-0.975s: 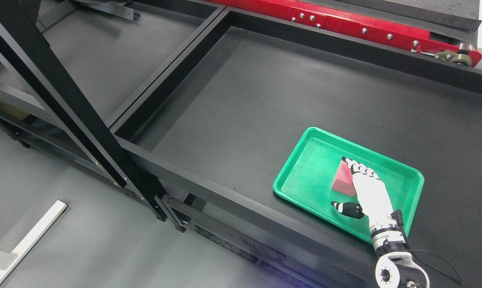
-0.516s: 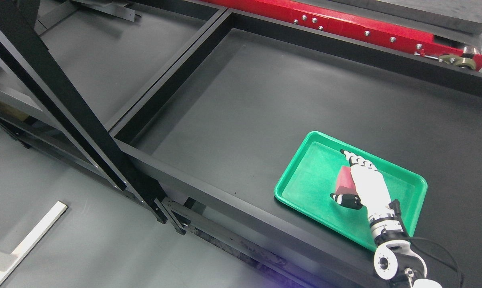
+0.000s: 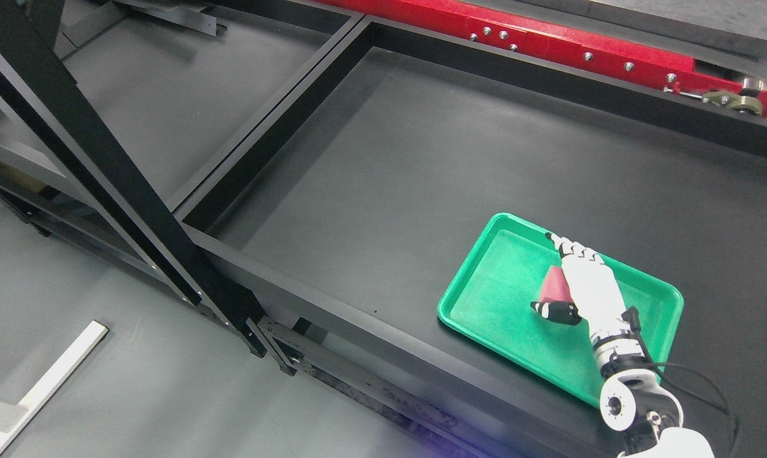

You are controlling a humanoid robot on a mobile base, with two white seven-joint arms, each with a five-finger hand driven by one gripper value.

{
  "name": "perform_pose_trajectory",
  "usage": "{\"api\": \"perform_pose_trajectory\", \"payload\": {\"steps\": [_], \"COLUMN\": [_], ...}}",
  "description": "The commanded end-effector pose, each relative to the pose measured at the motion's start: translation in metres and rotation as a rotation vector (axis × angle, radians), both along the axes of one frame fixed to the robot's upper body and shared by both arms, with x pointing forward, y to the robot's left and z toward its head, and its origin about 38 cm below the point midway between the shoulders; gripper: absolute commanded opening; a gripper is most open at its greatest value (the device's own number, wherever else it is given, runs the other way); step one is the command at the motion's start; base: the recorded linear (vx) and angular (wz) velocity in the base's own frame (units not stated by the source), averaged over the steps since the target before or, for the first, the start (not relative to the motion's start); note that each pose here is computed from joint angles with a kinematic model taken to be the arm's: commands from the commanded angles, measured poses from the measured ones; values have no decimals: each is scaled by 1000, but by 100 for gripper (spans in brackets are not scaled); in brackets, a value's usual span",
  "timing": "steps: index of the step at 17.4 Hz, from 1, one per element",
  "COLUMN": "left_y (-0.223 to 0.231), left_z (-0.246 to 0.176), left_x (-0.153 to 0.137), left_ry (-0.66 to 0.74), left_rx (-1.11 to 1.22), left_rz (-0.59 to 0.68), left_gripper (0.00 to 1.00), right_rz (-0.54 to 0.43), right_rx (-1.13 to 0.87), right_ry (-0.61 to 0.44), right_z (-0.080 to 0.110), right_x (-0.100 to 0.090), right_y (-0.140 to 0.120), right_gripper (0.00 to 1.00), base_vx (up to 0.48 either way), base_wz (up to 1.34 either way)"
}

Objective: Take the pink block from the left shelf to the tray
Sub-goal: 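Close the right hand around the pink cube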

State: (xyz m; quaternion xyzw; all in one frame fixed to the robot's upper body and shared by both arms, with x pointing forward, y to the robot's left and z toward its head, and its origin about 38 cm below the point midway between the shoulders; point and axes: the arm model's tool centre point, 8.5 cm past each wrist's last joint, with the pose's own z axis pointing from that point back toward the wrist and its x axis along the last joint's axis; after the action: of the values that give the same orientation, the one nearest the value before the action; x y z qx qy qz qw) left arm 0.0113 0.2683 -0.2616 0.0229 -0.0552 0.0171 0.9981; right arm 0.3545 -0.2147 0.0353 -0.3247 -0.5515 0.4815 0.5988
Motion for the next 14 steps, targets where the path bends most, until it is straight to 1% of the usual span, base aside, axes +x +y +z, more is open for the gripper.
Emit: {"api": "perform_pose_trajectory", "payload": {"steps": [1, 3, 6, 7, 9, 10, 12, 14], "left_y": [11, 11, 11, 11, 11, 11, 11, 11], "left_z": [2, 2, 2, 2, 2, 2, 2, 2], "left_x": [20, 20, 20, 20, 20, 20, 20, 20], "left_ry": [-39, -39, -39, -39, -39, -39, -39, -39], "left_rx": [19, 19, 19, 19, 19, 19, 19, 19], "left_rz": [-5, -5, -5, -5, -5, -5, -5, -5], "left_gripper": [100, 100, 100, 100, 100, 100, 100, 100], "right_rz": [-21, -28, -33, -35, -56, -67, -77, -73], "right_rx": [-69, -88, -86, -83, -81, -75, -70, -53], "right_ry": [90, 96, 90, 88, 85, 82, 80, 80], "right_z": [-30, -32, -31, -30, -29, -27, -26, -26], "right_x": [-16, -19, -18, -18, -16, -15, -13, -13], "right_y": [-29, -39, -40, -38, -42, -45, -48, -47], "right_gripper": [98, 98, 97, 90, 67, 61, 35, 17], "base_vx": [0, 0, 0, 0, 0, 0, 0, 0], "base_wz": [0, 0, 0, 0, 0, 0, 0, 0]}}
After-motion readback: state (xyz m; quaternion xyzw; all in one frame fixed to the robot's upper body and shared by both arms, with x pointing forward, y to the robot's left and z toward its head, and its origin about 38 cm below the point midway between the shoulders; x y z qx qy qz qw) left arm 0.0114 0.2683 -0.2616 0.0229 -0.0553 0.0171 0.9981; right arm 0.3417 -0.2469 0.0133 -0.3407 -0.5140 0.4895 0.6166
